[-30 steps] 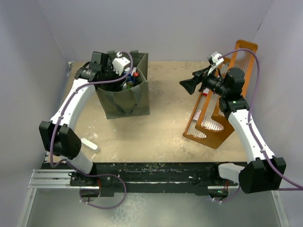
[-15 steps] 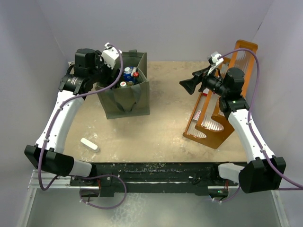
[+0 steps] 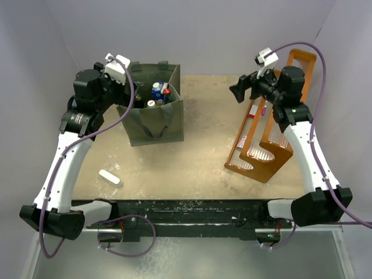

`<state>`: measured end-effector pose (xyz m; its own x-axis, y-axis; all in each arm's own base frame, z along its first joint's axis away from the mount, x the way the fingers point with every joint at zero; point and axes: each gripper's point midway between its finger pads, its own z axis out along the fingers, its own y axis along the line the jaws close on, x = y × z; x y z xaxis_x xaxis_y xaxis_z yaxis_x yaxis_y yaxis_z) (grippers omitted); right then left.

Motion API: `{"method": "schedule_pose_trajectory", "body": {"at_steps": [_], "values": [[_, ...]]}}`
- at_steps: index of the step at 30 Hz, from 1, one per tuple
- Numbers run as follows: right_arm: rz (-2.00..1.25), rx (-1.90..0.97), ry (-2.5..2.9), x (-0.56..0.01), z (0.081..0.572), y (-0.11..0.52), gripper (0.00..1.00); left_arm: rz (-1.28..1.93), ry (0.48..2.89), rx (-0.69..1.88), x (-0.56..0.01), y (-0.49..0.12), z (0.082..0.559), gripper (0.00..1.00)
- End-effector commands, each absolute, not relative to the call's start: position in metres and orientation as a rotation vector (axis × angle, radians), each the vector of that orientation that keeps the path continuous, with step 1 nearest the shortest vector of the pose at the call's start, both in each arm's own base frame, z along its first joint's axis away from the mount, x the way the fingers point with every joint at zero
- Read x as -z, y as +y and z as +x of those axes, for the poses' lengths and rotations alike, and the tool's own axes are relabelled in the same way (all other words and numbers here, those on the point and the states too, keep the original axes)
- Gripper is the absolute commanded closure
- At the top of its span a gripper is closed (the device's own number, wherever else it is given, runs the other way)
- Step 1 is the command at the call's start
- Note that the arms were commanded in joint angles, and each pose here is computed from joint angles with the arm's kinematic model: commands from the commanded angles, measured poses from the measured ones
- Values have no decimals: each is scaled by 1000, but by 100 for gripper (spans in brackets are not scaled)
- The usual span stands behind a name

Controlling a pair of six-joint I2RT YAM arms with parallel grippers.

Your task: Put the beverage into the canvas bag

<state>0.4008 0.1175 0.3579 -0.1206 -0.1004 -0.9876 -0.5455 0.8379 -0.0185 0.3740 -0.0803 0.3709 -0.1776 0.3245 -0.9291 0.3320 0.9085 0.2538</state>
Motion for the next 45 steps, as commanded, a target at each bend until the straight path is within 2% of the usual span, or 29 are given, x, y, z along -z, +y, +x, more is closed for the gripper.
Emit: {"method": "schedule_pose_trajectory", "body": {"at_steps": [1,11,17,29,35,45], "values": [[-524,-156,1763,-355,408,82,0,375,1686,4,-397,-68,374,1],[-455,11,1857,-372,387,49,0,318,1656,18,-409,-45,364,1],[-394,17,1771,-400,361,45,0,346,1656,117,-412,-45,350,1],[-350,29,1672,-423,312,37,0,313,1496,170,-444,-47,310,1],[-235,80,1670,-423,307,21,0,361,1537,188,-431,-53,307,1],[-281,73,1643,-427,299,25,0,311,1525,193,-427,-50,308,1]]}}
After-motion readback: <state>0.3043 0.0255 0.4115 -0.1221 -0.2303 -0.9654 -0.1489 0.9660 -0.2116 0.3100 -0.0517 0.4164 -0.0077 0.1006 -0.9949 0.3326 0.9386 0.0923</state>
